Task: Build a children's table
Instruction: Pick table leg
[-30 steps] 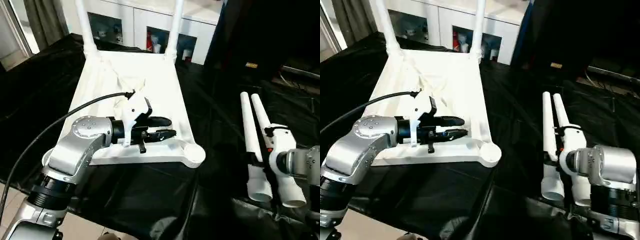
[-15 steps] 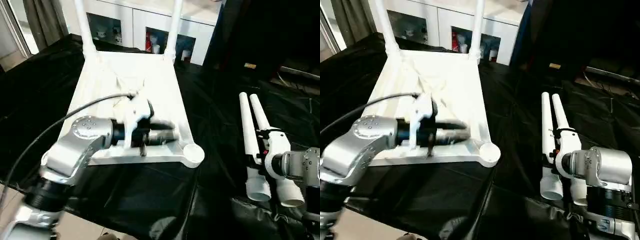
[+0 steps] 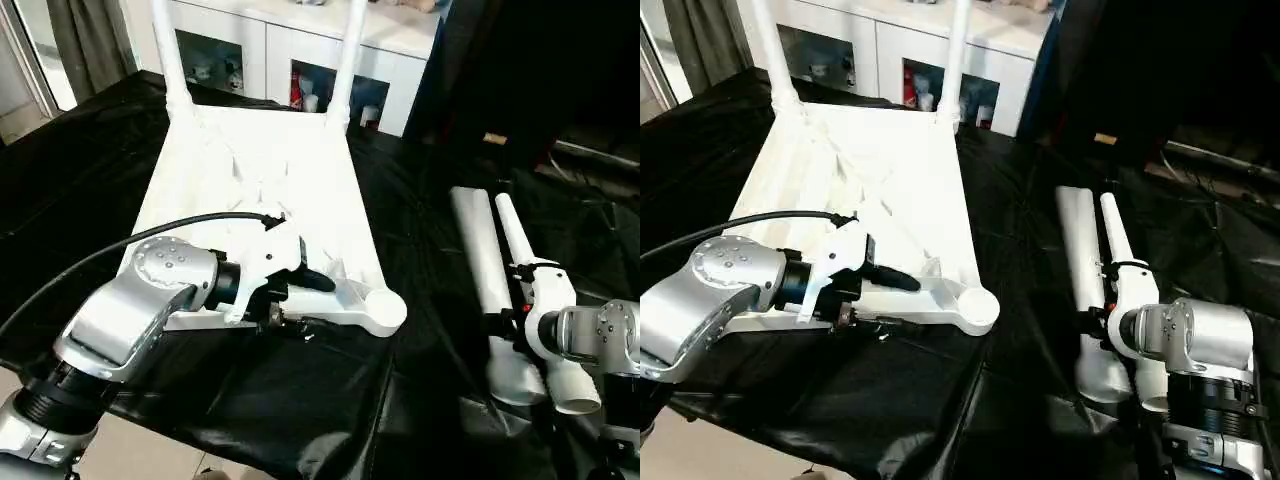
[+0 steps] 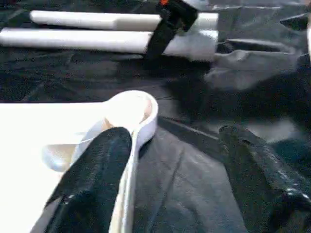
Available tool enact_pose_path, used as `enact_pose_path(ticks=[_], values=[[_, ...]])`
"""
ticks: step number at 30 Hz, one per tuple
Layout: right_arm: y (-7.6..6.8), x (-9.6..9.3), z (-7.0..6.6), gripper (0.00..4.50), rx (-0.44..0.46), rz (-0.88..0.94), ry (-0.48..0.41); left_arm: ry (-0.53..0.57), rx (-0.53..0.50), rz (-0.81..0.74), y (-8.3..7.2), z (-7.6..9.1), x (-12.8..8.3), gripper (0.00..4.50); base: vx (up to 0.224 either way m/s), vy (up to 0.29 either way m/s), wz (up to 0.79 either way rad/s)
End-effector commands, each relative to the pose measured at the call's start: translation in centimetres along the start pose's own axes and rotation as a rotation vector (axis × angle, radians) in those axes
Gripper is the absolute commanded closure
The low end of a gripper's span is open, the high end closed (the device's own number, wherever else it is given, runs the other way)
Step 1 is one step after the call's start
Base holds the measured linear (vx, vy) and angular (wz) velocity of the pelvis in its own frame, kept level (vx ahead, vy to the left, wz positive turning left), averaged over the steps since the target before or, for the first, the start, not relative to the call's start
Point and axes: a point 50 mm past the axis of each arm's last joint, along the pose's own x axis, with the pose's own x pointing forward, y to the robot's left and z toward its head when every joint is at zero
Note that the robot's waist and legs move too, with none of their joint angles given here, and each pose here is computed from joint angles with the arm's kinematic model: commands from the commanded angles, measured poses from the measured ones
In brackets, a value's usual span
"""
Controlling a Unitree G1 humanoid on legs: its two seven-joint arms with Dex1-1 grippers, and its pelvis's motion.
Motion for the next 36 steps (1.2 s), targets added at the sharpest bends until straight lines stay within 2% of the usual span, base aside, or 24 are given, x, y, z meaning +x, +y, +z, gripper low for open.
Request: enact_pose_path(ticks=[1,2,4,5,7,9,10,12,15,18,20,21,23,26,32,36], values=[[0.0,0.6,-0.6,2.45,0.028,0.028,0.036,-0.032,0.038,0.047,-0.1,0.4,0.2,0.96,0.000,0.000,0.00],[0.0,0.6,-0.6,2.59,0.028,0.028,0.034,-0.057,0.040,0.082,0.1,0.6,0.1,0.78,0.000,0.000,0.00],[0.0,0.6,-0.5,2.62,0.028,0.029,0.032,-0.074,0.039,0.104,0.2,0.6,0.1,0.73,0.000,0.000,0.00],[0.1,0.5,-0.2,2.63,0.035,0.035,0.020,-0.078,0.064,0.149,0.4,0.7,0.0,0.66,0.000,0.000,0.00],[0.2,0.2,0.3,2.64,0.046,0.045,-0.017,-0.101,0.049,0.164,0.6,0.7,-0.1,0.38,0.000,0.000,0.00],[0.7,-0.3,1.4,2.64,0.064,0.084,-0.100,-0.113,0.032,0.179,1.0,0.7,-0.1,0.33,0.000,0.000,0.00],[1.3,-0.7,2.3,2.64,0.077,0.126,-0.176,-0.150,0.026,0.198,1.5,1.0,-0.2,0.24,0.000,0.000,0.00],[2.2,-1.3,3.7,2.64,0.078,0.188,-0.310,-0.255,0.004,0.329,3.2,1.8,0.0,0.03,0.000,0.000,0.00],[3.3,-1.7,4.4,2.64,0.039,0.267,-0.407,-0.272,-0.127,0.400,5.2,2.1,0.5,0.00,0.000,0.000,0.00],[4.9,-2.2,5.0,2.64,0.026,0.415,-0.454,-0.411,-0.284,0.448,7.3,3.9,1.1,0.00,0.000,0.000,0.00],[7.0,-3.2,5.5,2.64,-0.006,0.609,-0.507,-0.480,-0.380,0.459,8.3,5.2,1.6,0.00,0.000,0.000,0.00],[8.1,-3.8,5.6,2.64,-0.025,0.709,-0.532,-0.507,-0.418,0.436,8.4,5.8,1.9,0.00,0.000,0.000,0.00],[9.4,-4.5,5.6,2.64,-0.047,0.828,-0.566,-0.551,-0.451,0.379,8.4,6.7,2.4,0.00,0.000,0.000,0.00],[10.8,-5.1,5.4,2.64,-0.085,0.935,-0.582,-0.591,-0.481,0.296,8.1,7.9,3.3,0.00,0.000,0.000,0.00],[12.0,-5.4,5.0,2.64,-0.117,1.010,-0.580,-0.617,-0.575,0.251,8.1,8.5,4.4,0.00,0.000,0.000,0.00],[12.1,-5.1,4.8,2.64,-0.129,1.004,-0.571,-0.669,-0.611,0.187,7.7,9.2,4.3,0.00,0.000,0.000,0.00]])
